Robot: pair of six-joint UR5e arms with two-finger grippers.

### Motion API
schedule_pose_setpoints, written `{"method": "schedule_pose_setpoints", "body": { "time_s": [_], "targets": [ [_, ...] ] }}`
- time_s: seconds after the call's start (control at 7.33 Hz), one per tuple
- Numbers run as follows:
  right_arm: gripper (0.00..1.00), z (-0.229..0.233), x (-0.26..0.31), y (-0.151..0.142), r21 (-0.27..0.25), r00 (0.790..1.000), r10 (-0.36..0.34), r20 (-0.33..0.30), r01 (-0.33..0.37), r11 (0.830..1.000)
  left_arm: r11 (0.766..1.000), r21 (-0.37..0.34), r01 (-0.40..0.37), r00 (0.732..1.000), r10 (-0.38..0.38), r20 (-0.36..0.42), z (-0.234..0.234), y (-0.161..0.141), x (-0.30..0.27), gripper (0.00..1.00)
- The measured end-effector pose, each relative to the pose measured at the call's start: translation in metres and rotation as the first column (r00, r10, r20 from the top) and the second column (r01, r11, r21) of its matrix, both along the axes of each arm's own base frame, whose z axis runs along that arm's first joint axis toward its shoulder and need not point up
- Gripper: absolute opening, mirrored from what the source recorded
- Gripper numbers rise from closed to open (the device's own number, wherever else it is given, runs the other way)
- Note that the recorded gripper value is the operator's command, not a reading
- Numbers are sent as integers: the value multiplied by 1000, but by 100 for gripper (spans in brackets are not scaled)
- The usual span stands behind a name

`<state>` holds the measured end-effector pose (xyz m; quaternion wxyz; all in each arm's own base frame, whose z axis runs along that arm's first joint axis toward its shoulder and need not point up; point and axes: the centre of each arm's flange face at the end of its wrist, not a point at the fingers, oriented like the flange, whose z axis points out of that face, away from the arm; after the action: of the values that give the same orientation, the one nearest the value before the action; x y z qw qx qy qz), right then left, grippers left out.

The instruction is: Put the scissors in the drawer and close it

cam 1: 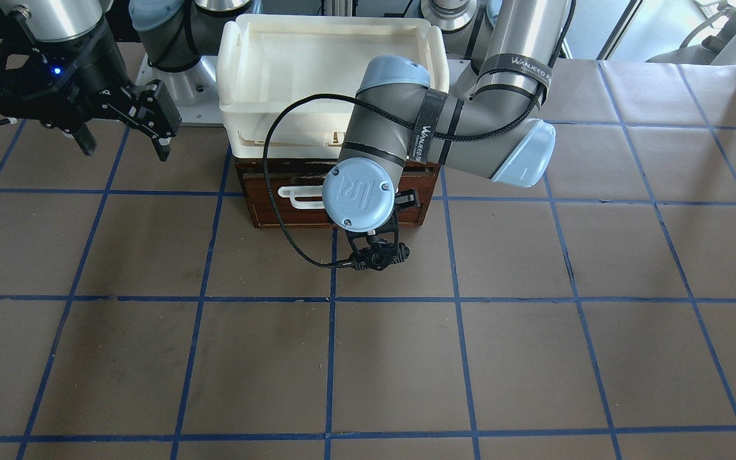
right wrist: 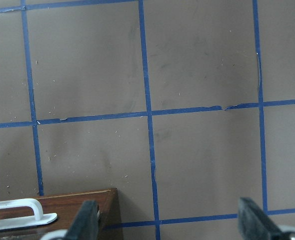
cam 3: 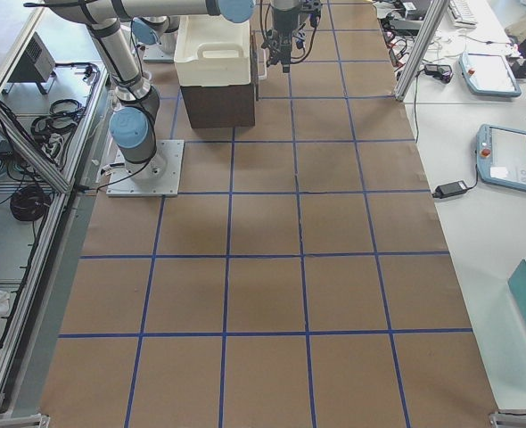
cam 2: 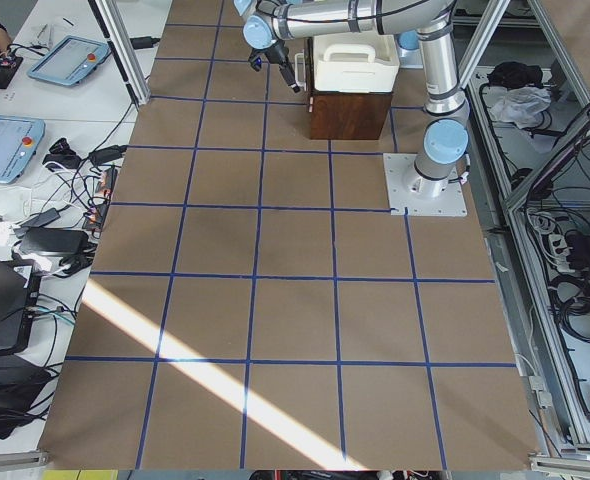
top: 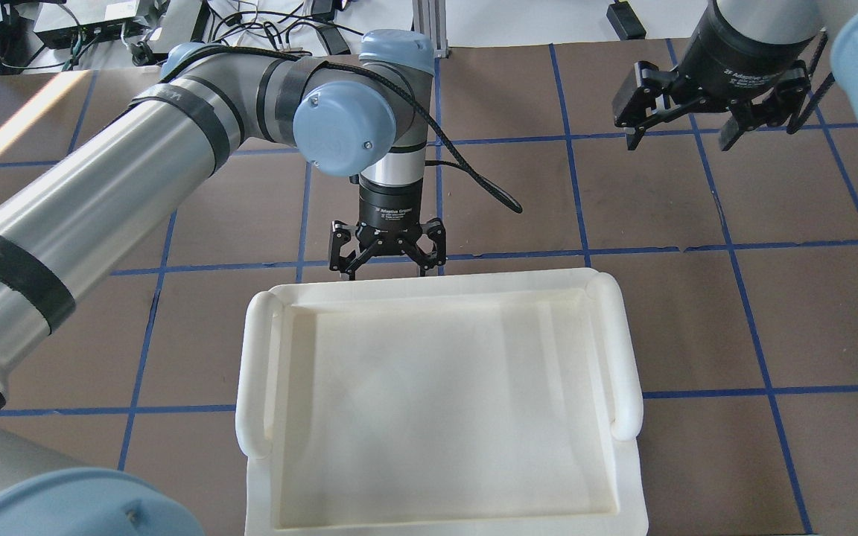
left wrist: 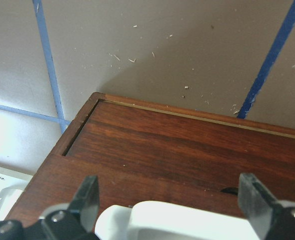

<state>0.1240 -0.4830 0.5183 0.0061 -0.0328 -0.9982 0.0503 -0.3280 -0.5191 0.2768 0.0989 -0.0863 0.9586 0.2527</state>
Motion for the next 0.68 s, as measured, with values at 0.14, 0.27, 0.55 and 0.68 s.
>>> {"method": "schedule_pose_setpoints", "body": {
  "time_s": [0.14,0.27,0.55,0.68],
  "targets": [
    [100,0,0,0,0,1000,0,0,0,1000,1000,4,-1,1000,1,2,-1,2,0,100],
    [100,0,0,0,0,1000,0,0,0,1000,1000,5,0,1000,0,3,-1,4,0,100],
    [100,0,0,0,-1,1000,0,0,0,1000,1000,10,2,1000,-2,6,1,6,0,100],
    [100,0,0,0,0,1000,0,0,0,1000,1000,10,2,1000,-2,6,2,7,0,100]
  ]
}}
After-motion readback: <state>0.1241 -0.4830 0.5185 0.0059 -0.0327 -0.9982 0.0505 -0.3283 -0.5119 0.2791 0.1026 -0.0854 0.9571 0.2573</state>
